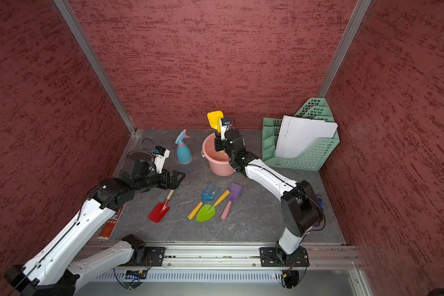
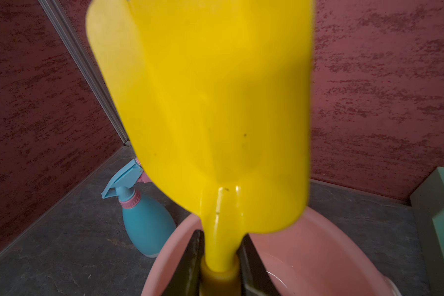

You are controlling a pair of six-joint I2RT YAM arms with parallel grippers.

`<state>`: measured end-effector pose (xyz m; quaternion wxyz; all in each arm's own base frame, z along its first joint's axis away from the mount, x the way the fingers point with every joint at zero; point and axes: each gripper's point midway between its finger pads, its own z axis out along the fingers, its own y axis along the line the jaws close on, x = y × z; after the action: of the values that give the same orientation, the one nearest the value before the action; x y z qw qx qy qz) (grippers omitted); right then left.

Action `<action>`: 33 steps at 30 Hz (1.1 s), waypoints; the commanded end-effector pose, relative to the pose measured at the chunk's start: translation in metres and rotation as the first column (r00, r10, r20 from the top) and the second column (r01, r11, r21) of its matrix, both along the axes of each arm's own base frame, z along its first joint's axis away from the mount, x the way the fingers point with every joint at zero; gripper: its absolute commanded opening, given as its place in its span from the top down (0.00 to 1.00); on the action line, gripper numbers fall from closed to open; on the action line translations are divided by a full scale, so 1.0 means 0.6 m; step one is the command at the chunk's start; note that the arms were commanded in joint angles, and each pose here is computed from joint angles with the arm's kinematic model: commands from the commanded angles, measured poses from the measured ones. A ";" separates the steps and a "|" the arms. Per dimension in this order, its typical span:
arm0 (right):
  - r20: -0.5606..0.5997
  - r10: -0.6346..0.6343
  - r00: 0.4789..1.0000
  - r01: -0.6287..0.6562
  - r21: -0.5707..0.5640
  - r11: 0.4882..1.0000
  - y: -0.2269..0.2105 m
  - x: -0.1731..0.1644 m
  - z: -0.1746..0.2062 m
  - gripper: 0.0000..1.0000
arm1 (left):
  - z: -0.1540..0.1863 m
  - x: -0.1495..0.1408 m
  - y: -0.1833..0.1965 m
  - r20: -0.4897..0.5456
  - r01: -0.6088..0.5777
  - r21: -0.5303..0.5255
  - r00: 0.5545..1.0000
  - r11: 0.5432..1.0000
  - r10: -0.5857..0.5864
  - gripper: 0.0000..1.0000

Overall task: Organize the gardening tools
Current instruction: Pick up the gardening tool from the center of the board, then place the gardening tool in the container.

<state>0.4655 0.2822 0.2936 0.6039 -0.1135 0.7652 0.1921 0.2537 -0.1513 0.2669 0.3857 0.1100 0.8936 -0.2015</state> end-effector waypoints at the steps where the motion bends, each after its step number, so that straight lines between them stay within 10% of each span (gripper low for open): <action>1: 0.056 -0.027 0.998 0.021 0.100 0.995 0.001 0.027 0.032 1.00 | 0.007 0.008 0.006 0.030 -0.026 -0.020 0.999 0.999 0.026 0.00; 16: -0.025 -0.057 0.998 0.059 0.092 0.994 -0.013 0.051 -0.089 0.99 | -0.030 0.020 0.030 -0.009 -0.082 0.055 0.997 0.995 0.082 0.00; 25: -0.031 -0.069 0.997 0.071 0.092 0.993 -0.021 0.045 -0.087 0.26 | -0.108 0.011 0.061 -0.179 -0.118 0.224 0.971 0.967 0.159 0.00; 33: 0.013 -0.073 0.997 0.071 0.145 0.987 -0.039 0.016 -0.029 0.14 | -0.163 0.007 0.076 -0.272 -0.116 0.322 0.939 0.940 0.209 0.02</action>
<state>0.4837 0.2682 0.2324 0.5889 -0.0612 0.7792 0.2057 0.2607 -0.1152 0.1837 0.2636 0.0679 0.9596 -0.0714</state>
